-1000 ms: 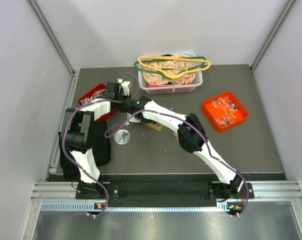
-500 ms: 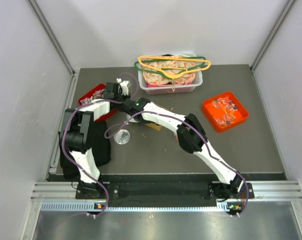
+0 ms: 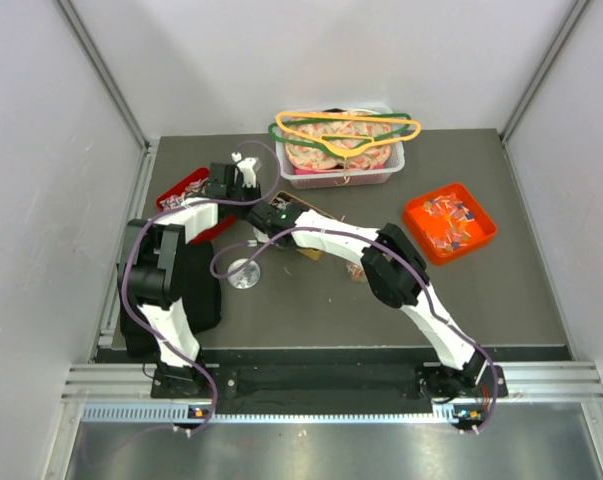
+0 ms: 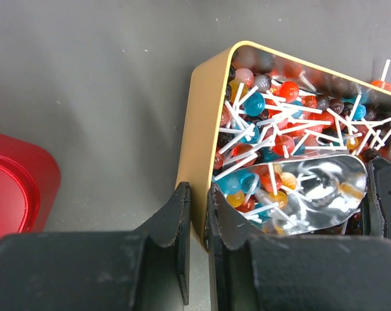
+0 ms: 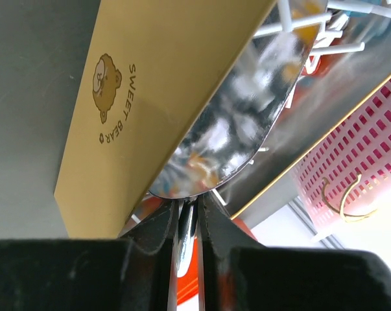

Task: Pack the candies
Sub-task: Scoop the fake candies from the storage box.

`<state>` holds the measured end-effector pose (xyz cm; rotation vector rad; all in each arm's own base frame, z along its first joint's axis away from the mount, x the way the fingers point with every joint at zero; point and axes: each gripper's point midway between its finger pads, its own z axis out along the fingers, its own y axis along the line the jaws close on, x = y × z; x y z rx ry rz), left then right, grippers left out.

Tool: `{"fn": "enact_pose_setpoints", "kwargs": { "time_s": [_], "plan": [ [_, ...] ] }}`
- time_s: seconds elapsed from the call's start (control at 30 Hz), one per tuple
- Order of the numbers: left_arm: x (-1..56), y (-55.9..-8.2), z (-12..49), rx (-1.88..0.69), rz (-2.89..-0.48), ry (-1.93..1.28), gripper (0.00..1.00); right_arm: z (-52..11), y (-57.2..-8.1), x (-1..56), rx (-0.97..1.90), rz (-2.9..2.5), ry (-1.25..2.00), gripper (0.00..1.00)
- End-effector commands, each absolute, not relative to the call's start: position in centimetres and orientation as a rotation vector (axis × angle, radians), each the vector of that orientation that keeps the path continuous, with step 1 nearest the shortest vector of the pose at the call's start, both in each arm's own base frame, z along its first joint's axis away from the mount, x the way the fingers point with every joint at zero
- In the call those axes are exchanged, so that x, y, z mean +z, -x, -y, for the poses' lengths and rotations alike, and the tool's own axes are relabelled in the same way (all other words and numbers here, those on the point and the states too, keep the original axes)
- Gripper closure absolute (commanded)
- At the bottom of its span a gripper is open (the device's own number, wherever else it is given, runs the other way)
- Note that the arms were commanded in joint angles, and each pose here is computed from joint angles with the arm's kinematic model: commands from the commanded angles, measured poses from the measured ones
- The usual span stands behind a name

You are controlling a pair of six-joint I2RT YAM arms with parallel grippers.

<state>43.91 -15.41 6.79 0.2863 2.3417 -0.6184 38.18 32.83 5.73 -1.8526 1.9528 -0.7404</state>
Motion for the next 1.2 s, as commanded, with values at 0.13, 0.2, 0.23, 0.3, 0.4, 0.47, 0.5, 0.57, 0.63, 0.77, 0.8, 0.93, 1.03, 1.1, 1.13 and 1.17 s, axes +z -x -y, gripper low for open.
{"fn": "enact_pose_setpoints", "kwargs": {
  "time_s": [0.13,0.2,0.23,0.3,0.4,0.47,0.5,0.57,0.63,0.77,0.8,0.93,1.03,1.1,1.13,1.17],
  "plan": [
    [12.5,-41.6,19.8,-0.895,-2.217,-0.401,1.0,-36.7,-42.7,5.4,-0.324,-2.08,1.306,1.0],
    [12.7,-41.6,19.9,-0.9,-2.214,-0.404,1.0,-36.6,-42.6,5.2,-0.282,-2.111,1.289,1.0],
    [12.9,-41.6,19.9,-0.902,-2.21,-0.404,1.0,-36.5,-42.5,5.1,-0.273,-2.123,1.275,1.0],
    [13.2,-41.7,19.9,-0.902,-2.199,-0.405,1.0,-36.3,-42.0,4.4,-0.254,-2.132,1.283,1.0],
    [13.2,-41.6,19.9,-0.902,-2.2,-0.408,1.0,-36.6,-41.8,5.2,-0.193,-2.114,1.265,1.0],
    [13.1,-41.6,19.8,-0.896,-2.204,-0.412,1.0,-36.3,-41.9,5.8,-0.177,-2.121,1.264,1.0],
    [13.0,-41.5,19.8,-0.896,-2.205,-0.413,1.0,-36.4,-41.6,5.7,-0.149,-2.125,1.273,1.0],
    [12.9,-41.5,19.8,-0.896,-2.208,-0.412,1.0,-36.1,-41.4,5.8,-0.102,-2.147,1.285,1.0],
    [12.9,-41.5,19.8,-0.899,-2.208,-0.411,1.0,-35.8,-41.4,5.7,-0.071,-2.168,1.272,1.0],
    [12.7,-41.5,19.8,-0.901,-2.211,-0.408,1.0,-35.7,-42.0,6.6,-0.069,-2.15,1.272,1.0],
    [12.7,-41.5,19.8,-0.901,-2.211,-0.408,1.0,-35.3,-41.9,6.0,-0.096,-2.171,1.294,1.0],
    [12.7,-41.5,19.8,-0.902,-2.211,-0.406,1.0,-35.4,-42.4,6.6,-0.048,-2.179,1.286,1.0],
    [12.7,-41.5,19.8,-0.903,-2.213,-0.404,1.0,-35.7,-42.6,7.0,0.023,-2.192,1.254,1.0],
    [12.6,-41.5,19.8,-0.903,-2.215,-0.403,1.0,-36.0,-42.6,7.2,0.039,-2.19,1.242,1.0],
    [12.5,-41.5,19.8,-0.903,-2.215,-0.403,1.0,-36.0,-42.6,7.4,0.045,-2.198,1.232,1.0],
    [12.4,-41.4,19.8,-0.902,-2.219,-0.4,1.0,-36.4,-43.0,7.7,0.053,-2.204,1.21,1.0]
  ]
}}
